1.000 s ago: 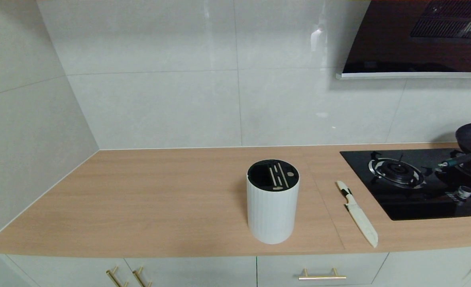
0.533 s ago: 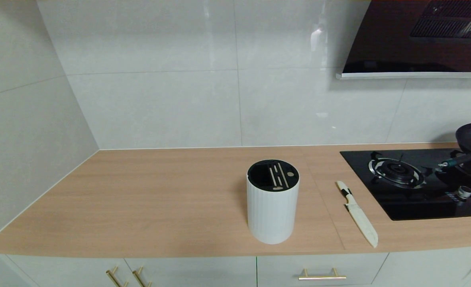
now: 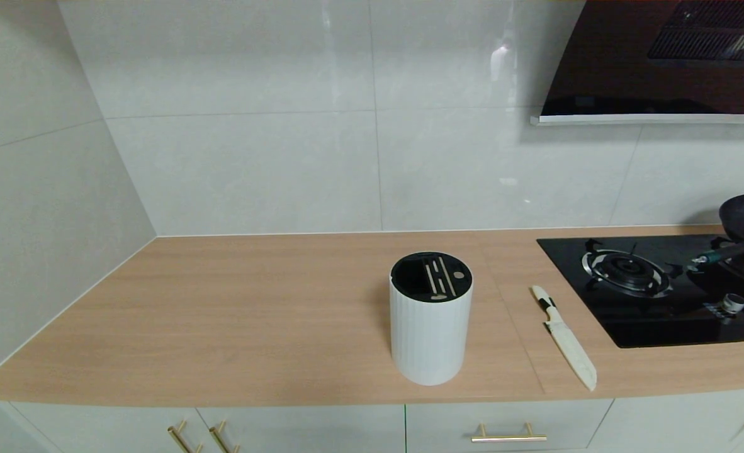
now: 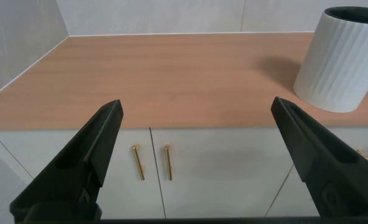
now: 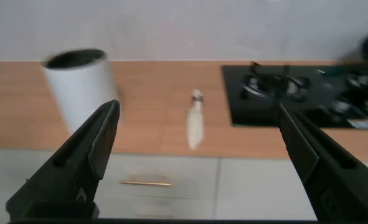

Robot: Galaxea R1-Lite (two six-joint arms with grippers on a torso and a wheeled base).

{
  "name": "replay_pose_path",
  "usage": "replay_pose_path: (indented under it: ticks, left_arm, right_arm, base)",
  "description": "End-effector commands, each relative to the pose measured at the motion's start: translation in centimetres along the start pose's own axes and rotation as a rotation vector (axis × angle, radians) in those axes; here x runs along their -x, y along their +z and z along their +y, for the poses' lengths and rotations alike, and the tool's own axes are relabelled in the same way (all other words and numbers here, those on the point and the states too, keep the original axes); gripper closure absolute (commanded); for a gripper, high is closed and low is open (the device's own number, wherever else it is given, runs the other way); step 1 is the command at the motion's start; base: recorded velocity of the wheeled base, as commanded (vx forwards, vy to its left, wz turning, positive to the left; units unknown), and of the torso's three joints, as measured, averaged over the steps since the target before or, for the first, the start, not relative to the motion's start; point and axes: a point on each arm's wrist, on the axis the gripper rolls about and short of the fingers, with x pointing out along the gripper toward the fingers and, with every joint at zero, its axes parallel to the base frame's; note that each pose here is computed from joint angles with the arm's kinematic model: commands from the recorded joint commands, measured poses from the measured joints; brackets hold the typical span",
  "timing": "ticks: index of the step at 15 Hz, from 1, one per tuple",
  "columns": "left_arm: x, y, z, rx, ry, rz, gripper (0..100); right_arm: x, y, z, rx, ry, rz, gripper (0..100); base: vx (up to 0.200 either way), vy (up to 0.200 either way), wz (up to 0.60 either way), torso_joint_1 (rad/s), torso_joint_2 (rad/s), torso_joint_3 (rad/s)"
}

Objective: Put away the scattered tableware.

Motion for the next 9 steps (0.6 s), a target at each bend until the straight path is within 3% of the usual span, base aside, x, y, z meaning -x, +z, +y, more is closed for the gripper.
replay_pose_path:
  ticks: [1,5,9]
  left_arm:
    - [0.0,0.0,0.0,0.000,0.001,-0.002,0]
    - [0.0,0.0,0.0,0.000,0.001,0.001,0]
    - [0.0,0.0,0.0,0.000,0.001,0.000,0]
  right_arm:
    - [-7.1,4.4,-0.3,-0.056,0.094,0.267,0]
    - [-19.5,3.5,-0.4,-0.041,0.132,0.561,0]
    - [-28.6,0.3,-0.6,-0.047,0.132,0.730,0]
  base:
    - [0.000,0.000,0.00,0.000,0.00,0.000]
    - [0.000,0.000,0.00,0.000,0.00,0.000]
    - [0.000,0.000,0.00,0.000,0.00,0.000]
